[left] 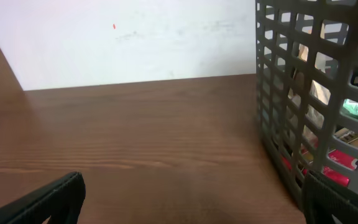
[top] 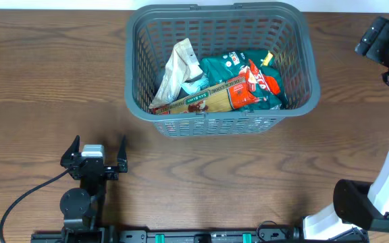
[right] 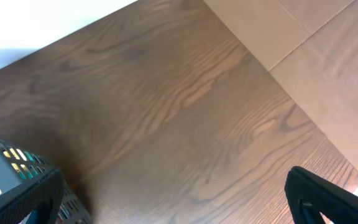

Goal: Pack container

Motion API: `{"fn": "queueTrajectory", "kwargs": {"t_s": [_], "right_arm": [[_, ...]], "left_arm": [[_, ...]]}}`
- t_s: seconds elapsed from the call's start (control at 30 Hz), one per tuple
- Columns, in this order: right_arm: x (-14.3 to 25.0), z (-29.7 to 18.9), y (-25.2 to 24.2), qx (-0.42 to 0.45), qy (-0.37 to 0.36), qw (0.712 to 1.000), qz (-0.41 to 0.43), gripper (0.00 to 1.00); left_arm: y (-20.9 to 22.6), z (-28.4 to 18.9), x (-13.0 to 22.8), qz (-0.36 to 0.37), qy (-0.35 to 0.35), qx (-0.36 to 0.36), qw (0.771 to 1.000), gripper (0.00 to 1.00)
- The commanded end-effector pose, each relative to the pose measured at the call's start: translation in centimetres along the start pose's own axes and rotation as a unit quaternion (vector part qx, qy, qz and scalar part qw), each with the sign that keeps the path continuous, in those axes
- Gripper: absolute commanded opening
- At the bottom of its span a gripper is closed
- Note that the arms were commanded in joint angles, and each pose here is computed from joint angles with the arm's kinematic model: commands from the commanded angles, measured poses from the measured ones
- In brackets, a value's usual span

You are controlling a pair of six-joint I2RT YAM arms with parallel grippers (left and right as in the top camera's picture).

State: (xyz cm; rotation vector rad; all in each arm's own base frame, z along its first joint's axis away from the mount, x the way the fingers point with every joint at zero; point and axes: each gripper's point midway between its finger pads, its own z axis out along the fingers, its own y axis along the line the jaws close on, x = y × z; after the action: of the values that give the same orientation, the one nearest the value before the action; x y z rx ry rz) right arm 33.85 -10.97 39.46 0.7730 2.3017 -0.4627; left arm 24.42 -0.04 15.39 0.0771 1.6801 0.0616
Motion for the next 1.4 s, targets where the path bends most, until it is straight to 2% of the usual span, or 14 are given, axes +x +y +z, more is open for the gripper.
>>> {"fn": "queueTrajectory", "kwargs": {"t_s": [0.0,0.17,0.4,0.67,0.97,1.17,1.37], "right_arm": [[-0.3,-1.3,-0.9,-0.001,-0.017,1.000,0.015,0.99],[-0.1,-3.2,-2.0,-0.010,-0.031,0.999,0.024,0.99],[1.4,-8.5,-2.7,-0.099,-0.054,0.993,0.043,0.99],[3.9,-16.7,-5.7,-0.199,-0.127,0.969,0.074,0.99],[7.9,-24.1,-11.5,-0.239,-0.231,0.937,0.107,0.99],[8.8,-25.4,-12.4,-0.225,-0.276,0.934,0.024,0.99],[7.5,-24.9,-8.5,-0.253,-0.320,0.905,-0.121,0.99]], "left_arm": [[0.1,0.2,1.6,0.004,0.021,-0.005,1.000,0.98],[0.1,0.2,1.6,0.004,0.021,-0.005,1.000,0.99],[0.1,0.2,1.6,0.004,0.021,-0.005,1.000,0.99],[0.1,0.2,1.6,0.004,0.021,-0.005,1.000,0.98],[0.1,0.2,1.6,0.004,0.021,-0.005,1.000,0.99],[0.1,0.2,1.6,0.004,0.021,-0.005,1.000,0.99],[0.1,0.2,1.6,0.004,0.021,-0.005,1.000,0.99]]}}
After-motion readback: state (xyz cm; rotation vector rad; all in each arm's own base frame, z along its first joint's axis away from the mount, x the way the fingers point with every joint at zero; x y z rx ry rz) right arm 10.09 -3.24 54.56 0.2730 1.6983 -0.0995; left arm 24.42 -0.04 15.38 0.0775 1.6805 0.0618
